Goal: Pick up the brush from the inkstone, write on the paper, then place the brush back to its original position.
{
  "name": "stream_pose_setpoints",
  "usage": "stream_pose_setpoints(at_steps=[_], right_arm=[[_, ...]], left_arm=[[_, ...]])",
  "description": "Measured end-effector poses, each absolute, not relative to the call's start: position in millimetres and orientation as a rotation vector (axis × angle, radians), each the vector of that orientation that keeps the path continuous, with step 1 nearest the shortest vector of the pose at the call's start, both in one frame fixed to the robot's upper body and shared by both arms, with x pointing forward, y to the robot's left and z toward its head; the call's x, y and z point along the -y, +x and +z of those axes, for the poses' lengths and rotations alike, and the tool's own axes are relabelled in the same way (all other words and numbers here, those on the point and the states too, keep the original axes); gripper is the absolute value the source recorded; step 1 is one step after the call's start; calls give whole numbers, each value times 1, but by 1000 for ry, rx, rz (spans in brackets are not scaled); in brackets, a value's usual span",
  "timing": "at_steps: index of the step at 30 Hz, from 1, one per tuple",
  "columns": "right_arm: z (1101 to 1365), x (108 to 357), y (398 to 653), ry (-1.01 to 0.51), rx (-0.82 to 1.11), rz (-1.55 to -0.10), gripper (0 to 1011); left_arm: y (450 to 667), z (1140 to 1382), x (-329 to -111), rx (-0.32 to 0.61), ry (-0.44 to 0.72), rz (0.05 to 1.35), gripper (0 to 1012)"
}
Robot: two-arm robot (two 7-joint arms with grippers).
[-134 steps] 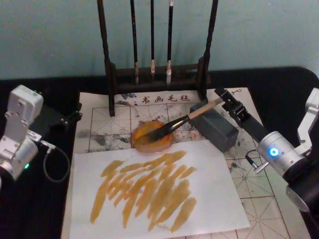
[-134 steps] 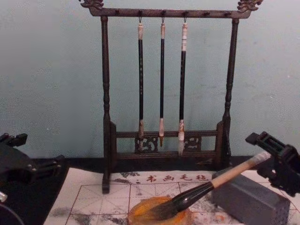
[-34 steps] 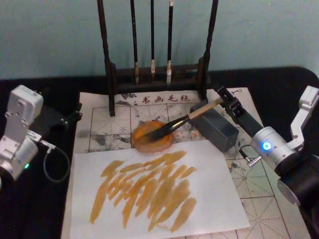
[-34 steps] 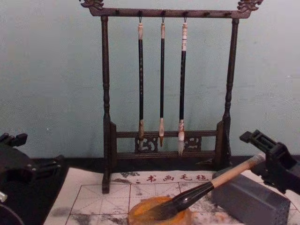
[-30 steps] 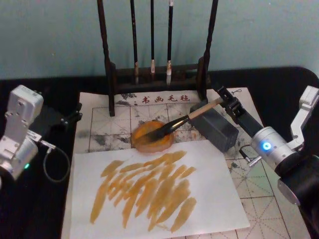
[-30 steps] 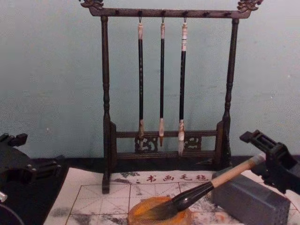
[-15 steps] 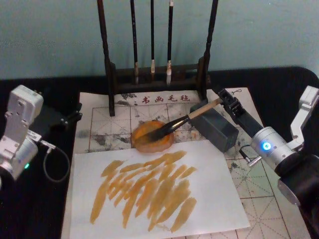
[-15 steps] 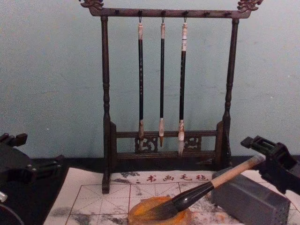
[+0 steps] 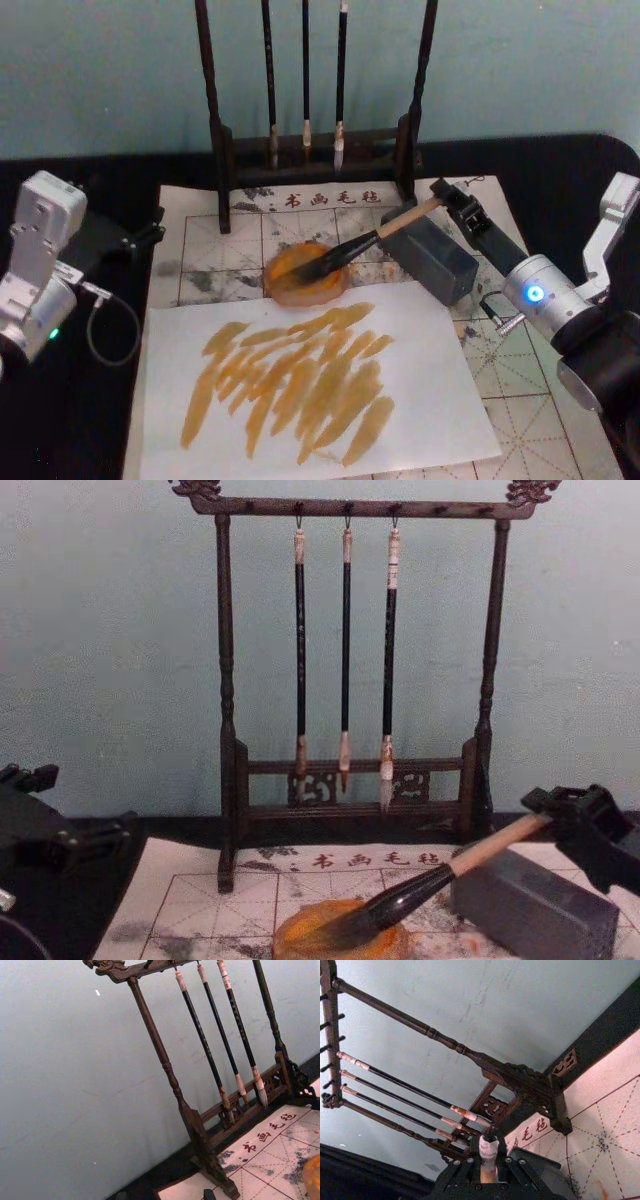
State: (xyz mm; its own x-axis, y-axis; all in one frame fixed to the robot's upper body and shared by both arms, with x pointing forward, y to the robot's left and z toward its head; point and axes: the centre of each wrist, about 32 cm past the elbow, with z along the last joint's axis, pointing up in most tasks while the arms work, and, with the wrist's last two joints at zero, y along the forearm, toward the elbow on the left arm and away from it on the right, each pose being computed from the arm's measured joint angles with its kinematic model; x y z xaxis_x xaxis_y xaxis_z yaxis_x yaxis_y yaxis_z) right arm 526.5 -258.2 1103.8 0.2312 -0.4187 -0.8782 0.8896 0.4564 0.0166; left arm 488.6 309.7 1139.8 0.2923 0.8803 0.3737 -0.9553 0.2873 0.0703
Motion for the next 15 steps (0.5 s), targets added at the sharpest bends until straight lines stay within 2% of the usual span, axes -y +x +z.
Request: stream_pose_setpoints(at_steps=[2,15], right_arm=[[1104,258,527,598,-950,-977,188],[1104,258,527,599,-950,-977,188]], left_arm=[[489,1140,-310,285,305,1248,1001],[489,1140,-310,285,304,1248,1001]])
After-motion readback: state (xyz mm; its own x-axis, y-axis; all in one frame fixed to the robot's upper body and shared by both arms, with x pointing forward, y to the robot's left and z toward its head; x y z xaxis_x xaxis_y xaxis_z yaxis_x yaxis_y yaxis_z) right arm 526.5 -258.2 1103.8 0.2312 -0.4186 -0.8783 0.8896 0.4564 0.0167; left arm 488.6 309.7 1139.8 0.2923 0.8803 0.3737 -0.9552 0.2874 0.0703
